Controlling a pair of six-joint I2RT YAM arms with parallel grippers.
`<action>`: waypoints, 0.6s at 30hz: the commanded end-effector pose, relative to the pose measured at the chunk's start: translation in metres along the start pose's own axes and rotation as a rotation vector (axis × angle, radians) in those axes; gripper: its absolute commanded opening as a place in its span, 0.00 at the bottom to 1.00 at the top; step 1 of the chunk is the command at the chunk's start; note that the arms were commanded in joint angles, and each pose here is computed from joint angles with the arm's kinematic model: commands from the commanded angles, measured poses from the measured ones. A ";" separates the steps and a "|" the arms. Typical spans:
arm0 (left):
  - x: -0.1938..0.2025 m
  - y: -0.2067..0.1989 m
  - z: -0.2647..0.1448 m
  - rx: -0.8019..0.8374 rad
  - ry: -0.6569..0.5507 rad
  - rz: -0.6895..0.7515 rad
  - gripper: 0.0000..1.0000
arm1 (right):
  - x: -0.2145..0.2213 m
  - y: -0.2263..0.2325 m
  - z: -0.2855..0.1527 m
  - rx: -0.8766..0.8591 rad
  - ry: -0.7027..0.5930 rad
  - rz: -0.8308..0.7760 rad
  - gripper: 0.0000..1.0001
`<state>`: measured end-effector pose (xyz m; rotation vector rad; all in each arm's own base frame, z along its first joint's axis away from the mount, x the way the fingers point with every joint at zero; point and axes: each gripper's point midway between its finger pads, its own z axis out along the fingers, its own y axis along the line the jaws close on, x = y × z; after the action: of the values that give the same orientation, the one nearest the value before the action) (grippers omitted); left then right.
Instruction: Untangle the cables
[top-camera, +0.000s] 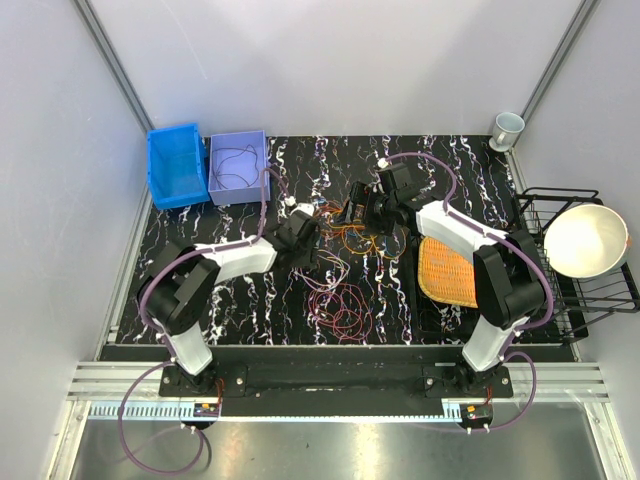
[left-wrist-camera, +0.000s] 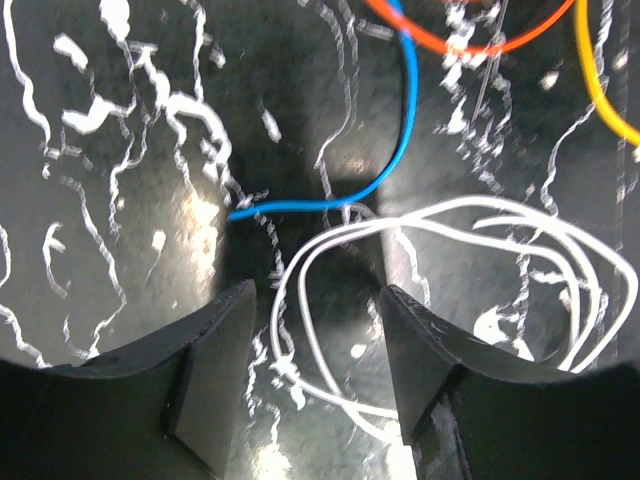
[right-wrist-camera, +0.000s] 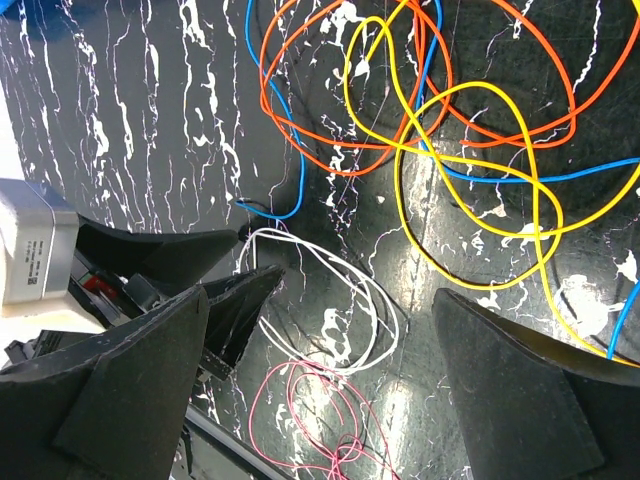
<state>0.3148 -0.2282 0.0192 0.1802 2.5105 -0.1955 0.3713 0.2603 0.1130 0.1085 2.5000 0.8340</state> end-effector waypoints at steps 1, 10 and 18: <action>-0.024 -0.012 0.005 0.018 -0.069 0.002 0.57 | -0.011 0.011 0.000 -0.047 -0.023 -0.027 0.99; -0.028 -0.014 0.012 0.011 -0.065 0.011 0.37 | -0.010 0.010 0.003 -0.048 -0.018 -0.026 0.99; -0.033 -0.017 0.009 0.023 -0.066 0.016 0.00 | -0.010 0.009 0.004 -0.049 -0.014 -0.026 0.99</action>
<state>0.3326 -0.2389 0.0189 0.1969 2.4813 -0.1907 0.3697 0.2628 0.1081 0.1015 2.5154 0.8504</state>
